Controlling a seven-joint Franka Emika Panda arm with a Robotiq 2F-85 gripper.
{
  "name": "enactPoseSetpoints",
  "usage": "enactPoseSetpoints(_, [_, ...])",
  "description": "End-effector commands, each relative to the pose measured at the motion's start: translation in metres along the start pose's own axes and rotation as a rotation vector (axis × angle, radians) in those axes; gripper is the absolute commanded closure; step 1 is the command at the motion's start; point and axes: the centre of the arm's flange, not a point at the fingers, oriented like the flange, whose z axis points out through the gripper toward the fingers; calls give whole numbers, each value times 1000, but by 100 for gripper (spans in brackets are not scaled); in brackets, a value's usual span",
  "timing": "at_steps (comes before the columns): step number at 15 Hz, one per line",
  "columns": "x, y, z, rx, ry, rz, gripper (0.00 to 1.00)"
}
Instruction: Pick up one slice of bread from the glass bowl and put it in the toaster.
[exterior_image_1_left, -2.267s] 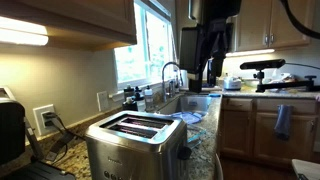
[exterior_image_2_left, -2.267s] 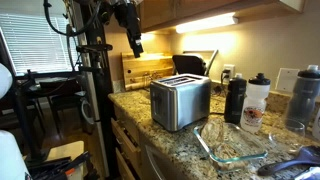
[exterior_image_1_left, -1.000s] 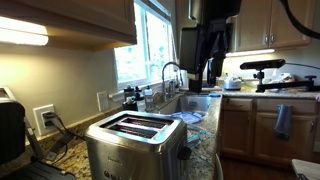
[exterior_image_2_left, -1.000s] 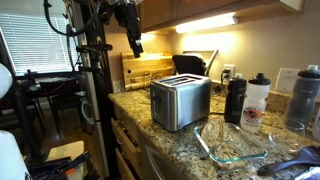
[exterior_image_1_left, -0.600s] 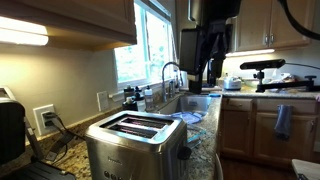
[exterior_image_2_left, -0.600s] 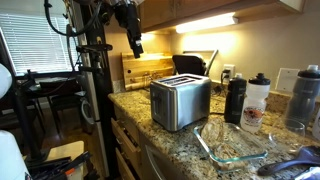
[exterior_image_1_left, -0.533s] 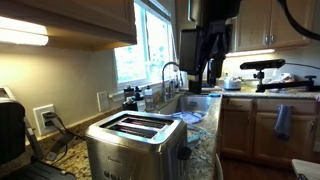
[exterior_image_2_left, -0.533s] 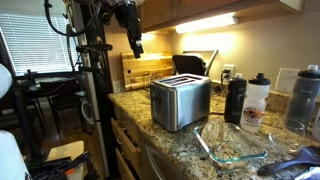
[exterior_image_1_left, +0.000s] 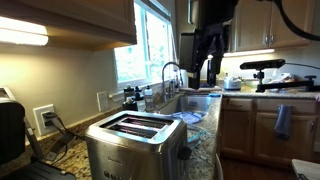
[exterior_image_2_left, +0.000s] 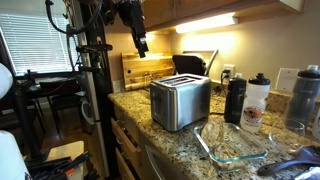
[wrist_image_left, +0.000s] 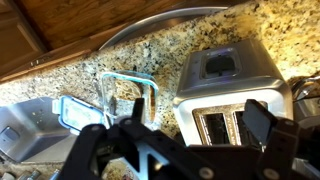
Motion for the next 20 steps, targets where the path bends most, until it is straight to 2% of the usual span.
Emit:
enactPoseSetpoints(1, [10, 11, 13, -46, 18, 64, 0])
enactPoseSetpoints(8, [36, 40, 38, -105, 6, 162, 0])
enactPoseSetpoints(20, [73, 79, 80, -51, -45, 250, 0])
